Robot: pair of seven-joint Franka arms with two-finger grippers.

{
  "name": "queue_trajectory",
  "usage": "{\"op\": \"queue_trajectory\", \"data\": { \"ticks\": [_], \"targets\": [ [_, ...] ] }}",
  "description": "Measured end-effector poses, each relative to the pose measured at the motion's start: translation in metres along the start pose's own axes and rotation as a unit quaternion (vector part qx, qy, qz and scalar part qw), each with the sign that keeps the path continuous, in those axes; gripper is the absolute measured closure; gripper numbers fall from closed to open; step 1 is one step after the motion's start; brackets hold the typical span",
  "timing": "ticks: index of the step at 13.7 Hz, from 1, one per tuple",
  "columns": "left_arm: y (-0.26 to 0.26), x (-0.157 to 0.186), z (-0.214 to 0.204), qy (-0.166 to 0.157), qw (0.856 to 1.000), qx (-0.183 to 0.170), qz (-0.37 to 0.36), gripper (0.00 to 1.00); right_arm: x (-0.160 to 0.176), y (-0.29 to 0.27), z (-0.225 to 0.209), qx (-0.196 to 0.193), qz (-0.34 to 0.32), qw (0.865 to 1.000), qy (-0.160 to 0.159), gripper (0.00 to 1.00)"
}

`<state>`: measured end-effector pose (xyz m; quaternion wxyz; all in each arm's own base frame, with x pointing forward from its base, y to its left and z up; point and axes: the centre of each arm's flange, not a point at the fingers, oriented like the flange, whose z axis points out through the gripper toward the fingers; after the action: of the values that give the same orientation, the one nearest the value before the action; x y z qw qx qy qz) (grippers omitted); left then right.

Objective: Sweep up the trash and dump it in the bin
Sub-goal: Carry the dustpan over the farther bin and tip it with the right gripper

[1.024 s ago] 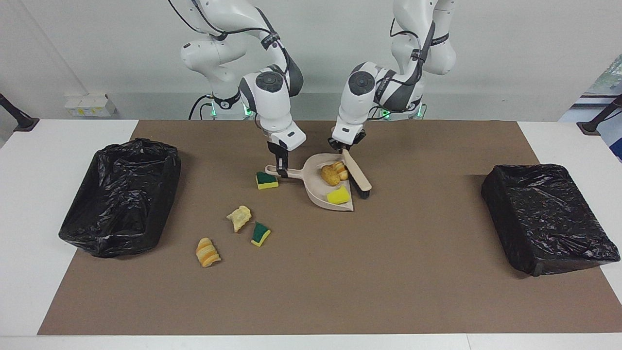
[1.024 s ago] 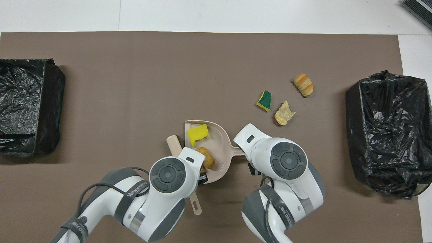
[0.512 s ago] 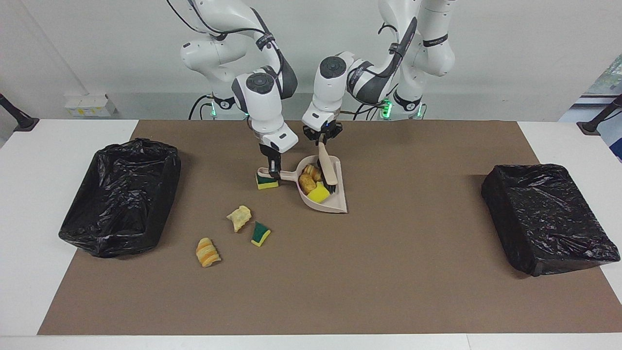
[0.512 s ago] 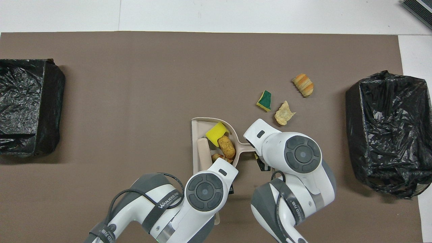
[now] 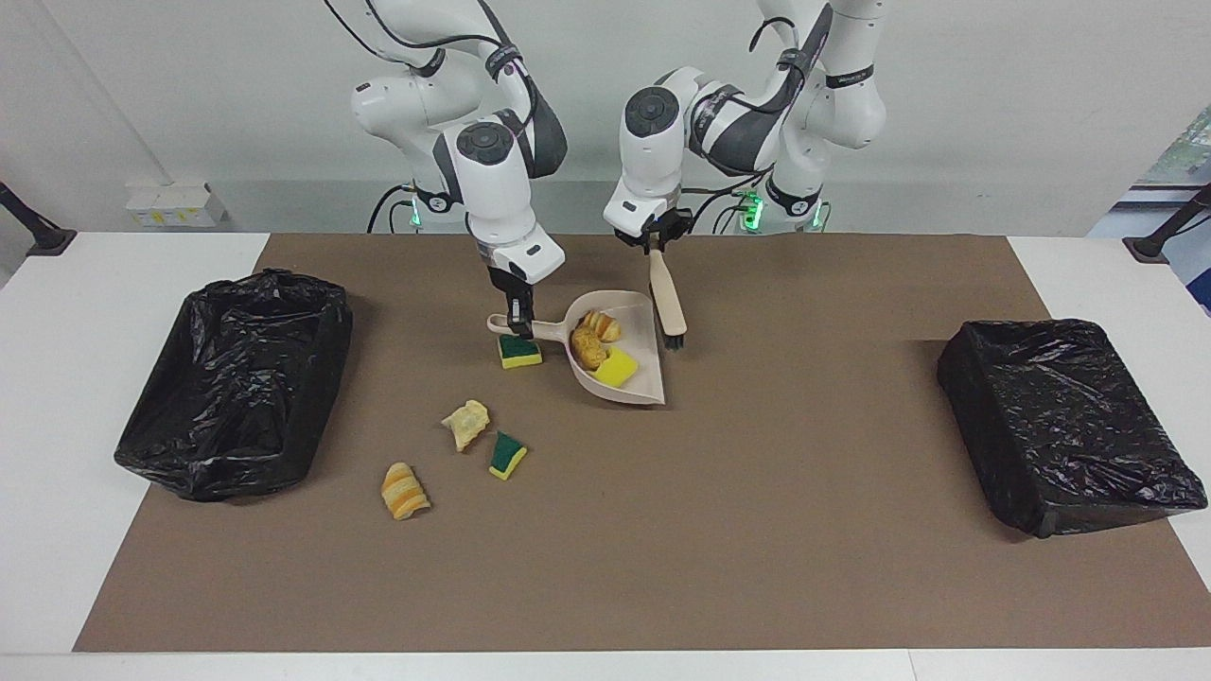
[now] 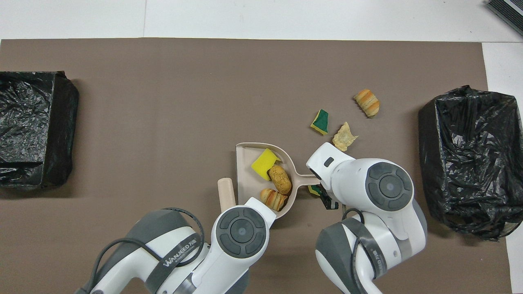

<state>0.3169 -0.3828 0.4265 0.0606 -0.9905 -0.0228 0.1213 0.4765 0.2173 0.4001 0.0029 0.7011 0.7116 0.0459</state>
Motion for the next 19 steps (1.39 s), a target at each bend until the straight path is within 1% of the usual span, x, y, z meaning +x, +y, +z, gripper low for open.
{"op": "queue_trajectory", "data": {
  "ticks": [2,4,6,7,9,12,15,16,17,19],
  "targets": [
    [-0.005,-0.026,0.014,-0.003,1.000,0.013,0.017,0.74,-0.017,0.006,-0.010,0.014,-0.003,1.000,-0.006,0.67],
    [-0.010,-0.062,0.037,0.000,0.999,0.024,0.038,0.74,-0.051,0.021,-0.029,0.030,-0.001,0.999,-0.010,0.67],
    [-0.007,-0.088,0.055,0.010,0.999,0.009,0.038,0.74,-0.089,0.035,-0.046,0.041,0.008,0.999,-0.004,0.67],
    [-0.001,-0.099,0.063,0.017,0.999,-0.001,0.038,0.74,-0.110,0.042,-0.054,0.040,0.018,0.999,-0.004,0.67],
    [0.010,-0.119,0.079,0.029,0.998,-0.010,0.048,0.74,-0.155,0.055,-0.070,0.033,0.037,0.999,-0.003,0.67],
    [0.016,-0.129,0.090,0.027,0.998,-0.018,0.051,0.74,-0.218,0.071,-0.088,0.042,0.069,0.997,-0.005,0.67],
    [0.020,-0.132,0.102,0.023,0.998,-0.011,0.056,0.74,-0.282,0.087,-0.107,0.047,0.073,0.996,-0.007,0.67],
    [0.021,-0.132,0.104,0.022,0.998,-0.009,0.056,0.74,-0.306,0.091,-0.114,0.043,0.070,0.997,-0.016,0.67],
    [0.021,-0.132,0.105,0.021,0.998,-0.009,0.056,0.74,-0.328,0.092,-0.122,0.037,0.062,0.997,-0.033,0.67],
    [0.021,-0.132,0.105,0.020,0.998,-0.009,0.056,0.74,-0.361,0.091,-0.139,0.029,0.042,0.997,-0.061,0.67]
  ]
}}
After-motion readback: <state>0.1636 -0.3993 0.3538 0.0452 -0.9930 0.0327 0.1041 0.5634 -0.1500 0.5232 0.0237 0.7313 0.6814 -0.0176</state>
